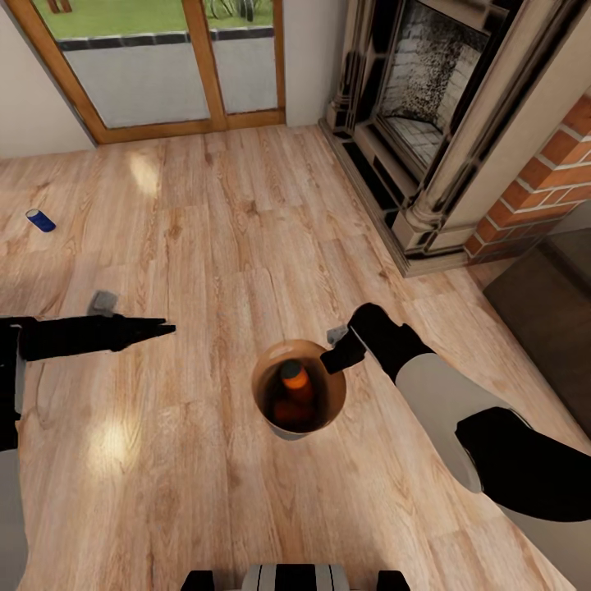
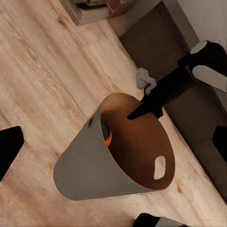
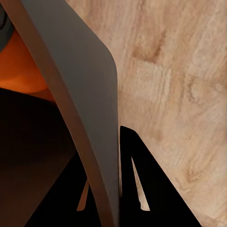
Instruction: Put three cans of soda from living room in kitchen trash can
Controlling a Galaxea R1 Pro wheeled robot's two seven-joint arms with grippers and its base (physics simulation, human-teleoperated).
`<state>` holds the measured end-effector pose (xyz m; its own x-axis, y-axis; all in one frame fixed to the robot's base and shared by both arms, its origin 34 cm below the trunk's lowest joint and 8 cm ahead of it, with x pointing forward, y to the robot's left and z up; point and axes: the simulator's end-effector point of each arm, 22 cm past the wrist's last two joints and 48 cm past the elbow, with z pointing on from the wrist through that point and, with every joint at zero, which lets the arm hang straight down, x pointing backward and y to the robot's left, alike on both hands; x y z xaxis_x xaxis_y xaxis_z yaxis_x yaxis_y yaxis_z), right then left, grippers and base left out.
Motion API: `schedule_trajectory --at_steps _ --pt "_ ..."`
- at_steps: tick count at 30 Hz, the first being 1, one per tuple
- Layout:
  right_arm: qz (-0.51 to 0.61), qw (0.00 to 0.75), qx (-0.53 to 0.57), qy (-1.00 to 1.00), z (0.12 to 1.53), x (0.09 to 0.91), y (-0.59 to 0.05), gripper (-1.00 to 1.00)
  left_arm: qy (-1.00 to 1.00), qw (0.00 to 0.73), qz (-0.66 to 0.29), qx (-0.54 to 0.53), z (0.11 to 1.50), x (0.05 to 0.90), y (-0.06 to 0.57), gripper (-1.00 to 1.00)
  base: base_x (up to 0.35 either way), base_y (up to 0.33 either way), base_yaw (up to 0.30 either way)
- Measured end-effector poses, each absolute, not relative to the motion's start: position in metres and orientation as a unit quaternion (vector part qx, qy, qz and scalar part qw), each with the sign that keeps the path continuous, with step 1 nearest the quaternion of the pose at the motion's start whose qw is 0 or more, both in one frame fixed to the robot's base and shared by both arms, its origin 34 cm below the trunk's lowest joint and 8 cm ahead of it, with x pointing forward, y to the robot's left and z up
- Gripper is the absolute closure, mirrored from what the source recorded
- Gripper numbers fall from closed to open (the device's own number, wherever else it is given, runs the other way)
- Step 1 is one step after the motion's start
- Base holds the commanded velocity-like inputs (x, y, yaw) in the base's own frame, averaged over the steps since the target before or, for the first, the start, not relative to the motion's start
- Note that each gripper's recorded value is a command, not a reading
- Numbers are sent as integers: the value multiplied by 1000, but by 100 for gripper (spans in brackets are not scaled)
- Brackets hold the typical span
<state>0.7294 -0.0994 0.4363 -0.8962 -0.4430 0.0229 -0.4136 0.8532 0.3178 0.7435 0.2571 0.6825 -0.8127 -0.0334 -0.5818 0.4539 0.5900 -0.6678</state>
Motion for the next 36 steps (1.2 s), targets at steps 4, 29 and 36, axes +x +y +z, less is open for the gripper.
schedule_trajectory --at_steps 4,29,36 --pt "-151 49 214 -964 435 731 -110 100 876 295 -371 91 670 754 299 -100 0 0 0" --pt "11 17 270 -963 440 781 -216 100 966 233 -116 -4 528 721 374 -100 0 0 0" --pt "39 15 279 -959 447 790 -234 100 967 228 -111 -3 520 714 371 -100 30 0 0"
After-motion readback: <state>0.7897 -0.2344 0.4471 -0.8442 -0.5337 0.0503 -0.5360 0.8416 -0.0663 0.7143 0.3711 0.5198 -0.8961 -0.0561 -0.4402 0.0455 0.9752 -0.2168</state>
